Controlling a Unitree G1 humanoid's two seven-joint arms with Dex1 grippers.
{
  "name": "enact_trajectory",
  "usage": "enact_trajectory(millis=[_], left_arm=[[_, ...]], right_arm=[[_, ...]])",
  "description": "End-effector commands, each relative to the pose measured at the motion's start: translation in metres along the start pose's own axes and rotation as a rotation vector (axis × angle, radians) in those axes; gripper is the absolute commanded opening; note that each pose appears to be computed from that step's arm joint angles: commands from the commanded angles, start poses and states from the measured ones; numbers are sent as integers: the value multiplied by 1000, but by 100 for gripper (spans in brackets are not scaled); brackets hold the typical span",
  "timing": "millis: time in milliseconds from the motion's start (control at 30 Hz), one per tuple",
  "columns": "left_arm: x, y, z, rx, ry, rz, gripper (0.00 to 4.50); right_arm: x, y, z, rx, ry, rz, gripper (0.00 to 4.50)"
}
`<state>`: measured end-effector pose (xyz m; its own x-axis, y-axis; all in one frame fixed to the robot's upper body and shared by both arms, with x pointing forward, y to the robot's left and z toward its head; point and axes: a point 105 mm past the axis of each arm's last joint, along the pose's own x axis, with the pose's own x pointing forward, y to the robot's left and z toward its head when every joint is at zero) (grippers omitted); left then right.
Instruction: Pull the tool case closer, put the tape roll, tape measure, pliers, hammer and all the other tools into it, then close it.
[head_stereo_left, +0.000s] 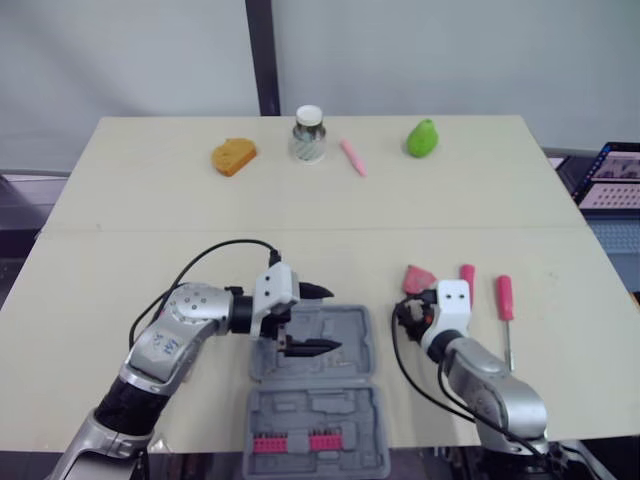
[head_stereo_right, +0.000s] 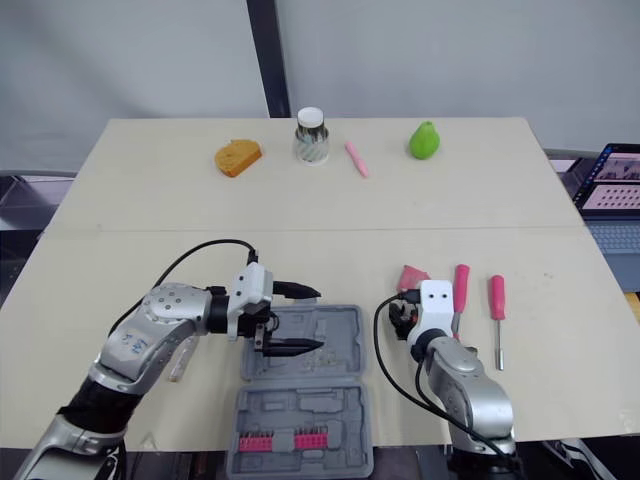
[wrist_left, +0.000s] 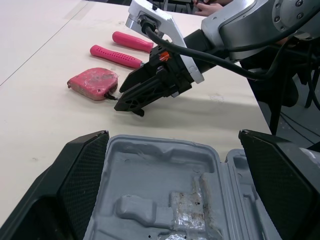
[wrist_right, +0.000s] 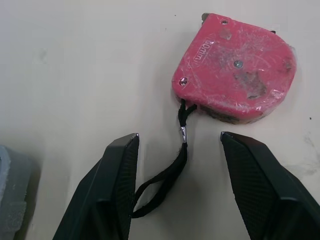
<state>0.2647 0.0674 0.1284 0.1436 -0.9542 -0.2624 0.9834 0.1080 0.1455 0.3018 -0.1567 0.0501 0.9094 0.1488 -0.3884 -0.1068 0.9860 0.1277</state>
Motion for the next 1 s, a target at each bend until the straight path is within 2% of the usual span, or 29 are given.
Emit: enact_trajectory(millis=[33,100,167,200,300,333,600,833,1000], left_arm=[[2,-4,11,43,-22,-10,450],[3,-4,12,36,-26,-12,450],[4,-5,13,29,-29,-15,450],[4,-5,13,27,-29,-15,450],[5,-5,14,25,-32,-16,450],[6,-6,14,24,-33,-17,450],[3,-16,4,-28,-12,-38,450],[-26,-32,-28,-77,128,-97,450],[-36,-41,-36,-90,178,-151,450]], right_arm=[[1,0,5,9,-34,-9,278],[1,0,3,10,-30,-10,278],[2,1,1,14,-25,-7,222],[2,2,0,14,-24,-6,189],[2,1,-1,16,-22,-8,42],[2,1,-2,16,-22,-9,6],[-4,-1,-3,-4,-27,17,6],[-44,8,-14,-38,8,119,6],[-66,18,-25,-26,56,161,6]])
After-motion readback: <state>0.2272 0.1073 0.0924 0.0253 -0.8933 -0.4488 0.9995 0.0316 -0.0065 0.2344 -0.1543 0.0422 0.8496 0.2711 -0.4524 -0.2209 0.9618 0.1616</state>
